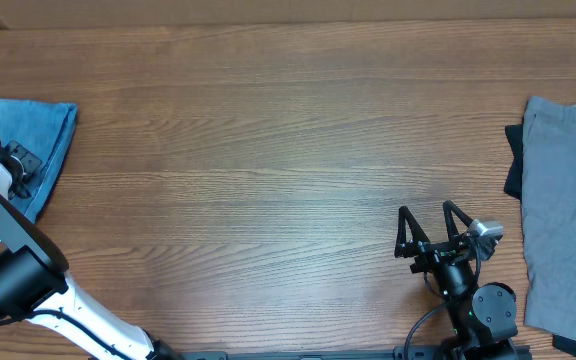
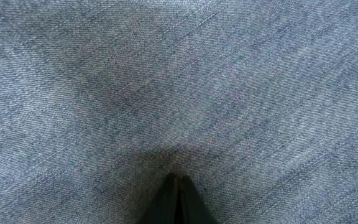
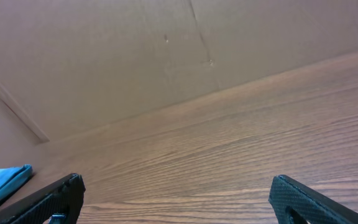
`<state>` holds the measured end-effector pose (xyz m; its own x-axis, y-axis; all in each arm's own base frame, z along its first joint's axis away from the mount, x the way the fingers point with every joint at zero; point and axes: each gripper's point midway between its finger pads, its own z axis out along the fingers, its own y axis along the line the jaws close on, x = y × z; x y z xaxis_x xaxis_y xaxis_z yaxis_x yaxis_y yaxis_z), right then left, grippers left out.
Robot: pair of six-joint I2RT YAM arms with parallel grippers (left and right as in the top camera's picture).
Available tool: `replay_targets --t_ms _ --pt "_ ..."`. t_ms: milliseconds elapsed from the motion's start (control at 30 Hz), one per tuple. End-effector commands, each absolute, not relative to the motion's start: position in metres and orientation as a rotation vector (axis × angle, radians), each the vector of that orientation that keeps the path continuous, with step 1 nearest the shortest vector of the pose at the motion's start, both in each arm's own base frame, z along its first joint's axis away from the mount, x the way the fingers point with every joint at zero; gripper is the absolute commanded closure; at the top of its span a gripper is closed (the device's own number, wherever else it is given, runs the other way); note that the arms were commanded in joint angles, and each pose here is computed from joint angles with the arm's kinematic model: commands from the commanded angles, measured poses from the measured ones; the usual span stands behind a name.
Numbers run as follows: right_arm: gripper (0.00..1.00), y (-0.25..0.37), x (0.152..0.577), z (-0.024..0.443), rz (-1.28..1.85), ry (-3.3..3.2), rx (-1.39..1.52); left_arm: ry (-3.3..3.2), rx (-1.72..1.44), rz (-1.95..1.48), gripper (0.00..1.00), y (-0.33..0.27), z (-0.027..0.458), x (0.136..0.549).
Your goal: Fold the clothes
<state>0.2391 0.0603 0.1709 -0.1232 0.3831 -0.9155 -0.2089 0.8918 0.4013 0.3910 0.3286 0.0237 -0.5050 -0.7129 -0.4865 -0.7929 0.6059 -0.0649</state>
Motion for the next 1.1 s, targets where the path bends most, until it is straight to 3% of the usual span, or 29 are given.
replay_targets --t_ms 0,400,667,1067 --pt "0.0 0.059 0.239 0.17 0.504 1.61 0.138 2.486 -1.204 0.136 0.96 0.292 -0.018 0.394" --pt "0.0 0.059 0.239 0.17 0.503 1.61 0.138 2.566 -1.096 0.098 0.96 0.241 -0.022 0.418" --pt "0.0 0.059 0.239 0.17 0.503 1.61 0.138 2.563 -1.1 0.138 0.96 0.243 -0.017 0.419" --pt "0.0 0.059 0.239 0.17 0.503 1.61 0.138 2.394 -1.076 0.219 0.96 0.279 0.127 0.449"
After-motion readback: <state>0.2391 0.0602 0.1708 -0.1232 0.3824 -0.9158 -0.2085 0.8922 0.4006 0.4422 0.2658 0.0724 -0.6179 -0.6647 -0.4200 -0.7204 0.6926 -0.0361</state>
